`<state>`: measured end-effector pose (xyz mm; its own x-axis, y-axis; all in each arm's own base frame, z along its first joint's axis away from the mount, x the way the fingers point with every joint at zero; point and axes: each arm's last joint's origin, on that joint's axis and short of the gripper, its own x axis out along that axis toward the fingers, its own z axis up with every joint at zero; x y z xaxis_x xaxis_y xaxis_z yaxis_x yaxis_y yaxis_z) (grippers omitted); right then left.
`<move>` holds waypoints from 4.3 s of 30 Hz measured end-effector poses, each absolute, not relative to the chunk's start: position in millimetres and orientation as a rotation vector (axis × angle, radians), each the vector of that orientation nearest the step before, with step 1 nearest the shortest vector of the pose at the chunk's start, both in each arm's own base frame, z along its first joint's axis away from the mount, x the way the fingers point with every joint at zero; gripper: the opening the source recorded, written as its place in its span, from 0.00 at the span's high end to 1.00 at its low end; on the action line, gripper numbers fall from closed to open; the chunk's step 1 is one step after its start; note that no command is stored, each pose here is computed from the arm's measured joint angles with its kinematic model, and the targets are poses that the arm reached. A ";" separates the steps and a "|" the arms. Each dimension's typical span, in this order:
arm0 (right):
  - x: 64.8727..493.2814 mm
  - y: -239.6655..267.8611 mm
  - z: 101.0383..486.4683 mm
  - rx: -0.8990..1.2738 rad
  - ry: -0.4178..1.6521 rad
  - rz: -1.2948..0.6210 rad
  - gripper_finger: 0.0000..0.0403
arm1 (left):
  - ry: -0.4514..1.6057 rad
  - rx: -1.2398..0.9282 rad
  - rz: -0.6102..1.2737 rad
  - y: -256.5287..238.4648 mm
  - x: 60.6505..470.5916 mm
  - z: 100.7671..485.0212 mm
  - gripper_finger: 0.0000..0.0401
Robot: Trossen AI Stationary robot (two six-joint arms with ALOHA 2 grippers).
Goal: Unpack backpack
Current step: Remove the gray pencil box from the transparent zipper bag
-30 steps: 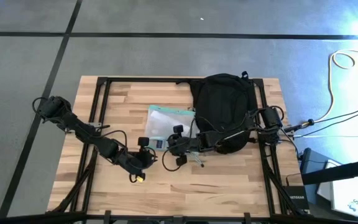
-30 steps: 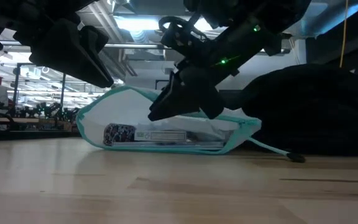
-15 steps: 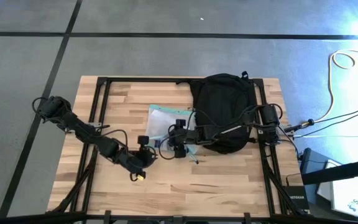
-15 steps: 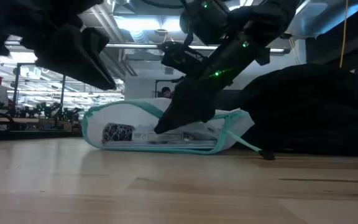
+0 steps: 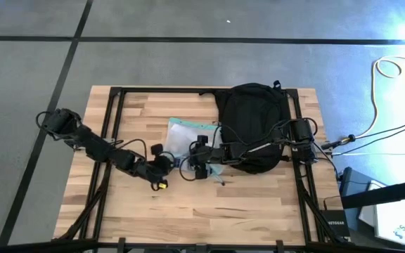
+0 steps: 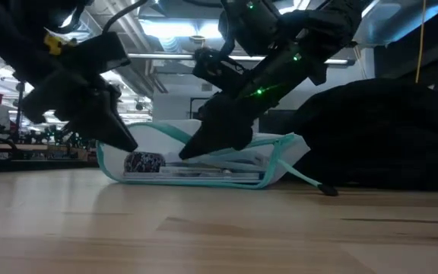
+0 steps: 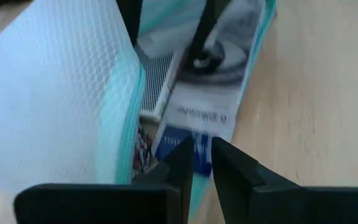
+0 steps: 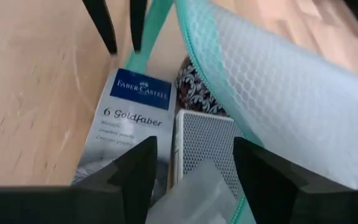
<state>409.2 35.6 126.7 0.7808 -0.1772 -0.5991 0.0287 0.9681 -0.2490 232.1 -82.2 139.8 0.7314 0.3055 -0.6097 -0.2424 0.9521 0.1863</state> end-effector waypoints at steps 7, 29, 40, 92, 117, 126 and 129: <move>414.8 36.2 134.1 -0.250 0.657 -0.107 0.60 | 0.648 0.121 0.331 -70.0 234.5 137.2 0.89; 416.1 39.5 136.9 -0.261 0.710 -0.091 0.71 | 0.712 0.148 0.471 -24.6 242.0 134.1 0.39; 413.4 41.2 134.3 -0.274 0.746 -0.098 0.71 | 0.742 0.091 0.651 2.9 238.9 131.4 0.23; 371.3 104.5 123.2 -0.232 1.011 -0.200 0.73 | 0.847 -0.035 0.453 8.7 238.2 125.6 0.23; 374.3 105.2 124.6 -0.225 0.975 -0.201 0.74 | 0.917 -0.080 0.371 -44.7 229.1 110.5 0.23; 372.8 105.5 126.6 -0.232 0.981 -0.199 0.74 | 0.995 -0.248 0.130 -76.3 221.4 110.1 0.23; 372.6 105.6 136.6 -0.227 0.951 -0.193 0.74 | 1.007 -0.257 0.092 -86.1 217.6 109.8 0.23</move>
